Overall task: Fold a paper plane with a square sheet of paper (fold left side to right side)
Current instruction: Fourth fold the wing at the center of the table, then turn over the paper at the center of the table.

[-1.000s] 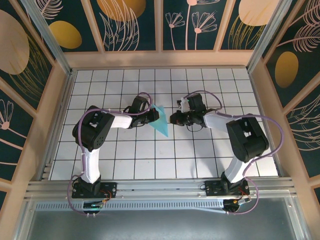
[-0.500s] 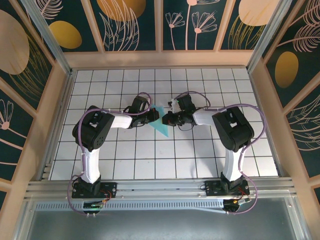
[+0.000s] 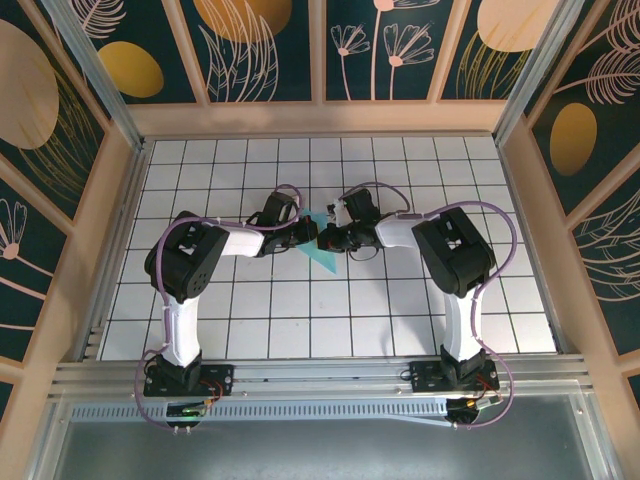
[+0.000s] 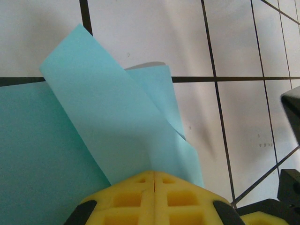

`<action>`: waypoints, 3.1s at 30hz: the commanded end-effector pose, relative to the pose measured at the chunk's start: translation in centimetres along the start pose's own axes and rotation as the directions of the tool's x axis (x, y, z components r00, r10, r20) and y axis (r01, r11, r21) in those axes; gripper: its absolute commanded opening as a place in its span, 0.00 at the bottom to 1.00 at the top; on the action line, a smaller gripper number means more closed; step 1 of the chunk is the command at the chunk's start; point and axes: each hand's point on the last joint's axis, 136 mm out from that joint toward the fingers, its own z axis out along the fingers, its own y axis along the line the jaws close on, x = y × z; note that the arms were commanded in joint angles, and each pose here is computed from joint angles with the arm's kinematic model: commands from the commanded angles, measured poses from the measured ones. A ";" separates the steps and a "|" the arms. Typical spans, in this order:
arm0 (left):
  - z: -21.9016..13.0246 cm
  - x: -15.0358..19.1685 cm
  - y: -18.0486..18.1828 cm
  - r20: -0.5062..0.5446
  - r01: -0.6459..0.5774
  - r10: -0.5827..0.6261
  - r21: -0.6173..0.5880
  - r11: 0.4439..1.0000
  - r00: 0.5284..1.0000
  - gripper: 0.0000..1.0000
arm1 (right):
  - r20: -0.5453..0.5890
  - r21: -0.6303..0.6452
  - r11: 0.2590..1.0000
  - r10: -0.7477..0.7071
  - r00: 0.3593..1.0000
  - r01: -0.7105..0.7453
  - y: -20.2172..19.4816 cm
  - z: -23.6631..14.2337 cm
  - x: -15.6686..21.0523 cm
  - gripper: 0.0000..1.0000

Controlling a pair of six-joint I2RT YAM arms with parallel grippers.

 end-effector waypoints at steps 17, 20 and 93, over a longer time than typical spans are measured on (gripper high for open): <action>0.8 3.5 5.2 -0.085 0.055 -0.071 -0.176 0.983 0.994 0.00 | -0.148 0.043 0.999 -0.008 0.989 0.015 0.0 -1.4 5.7 0.00; 0.8 3.4 5.2 -0.087 0.052 -0.068 -0.177 0.983 0.994 0.00 | -0.167 0.044 0.999 -0.007 0.986 0.014 0.2 -1.8 6.8 0.00; -29.9 -4.2 -19.3 0.524 -0.452 0.113 0.582 0.677 0.844 0.74 | 0.483 -0.440 0.677 -0.375 0.791 0.590 16.9 -23.3 -3.7 0.00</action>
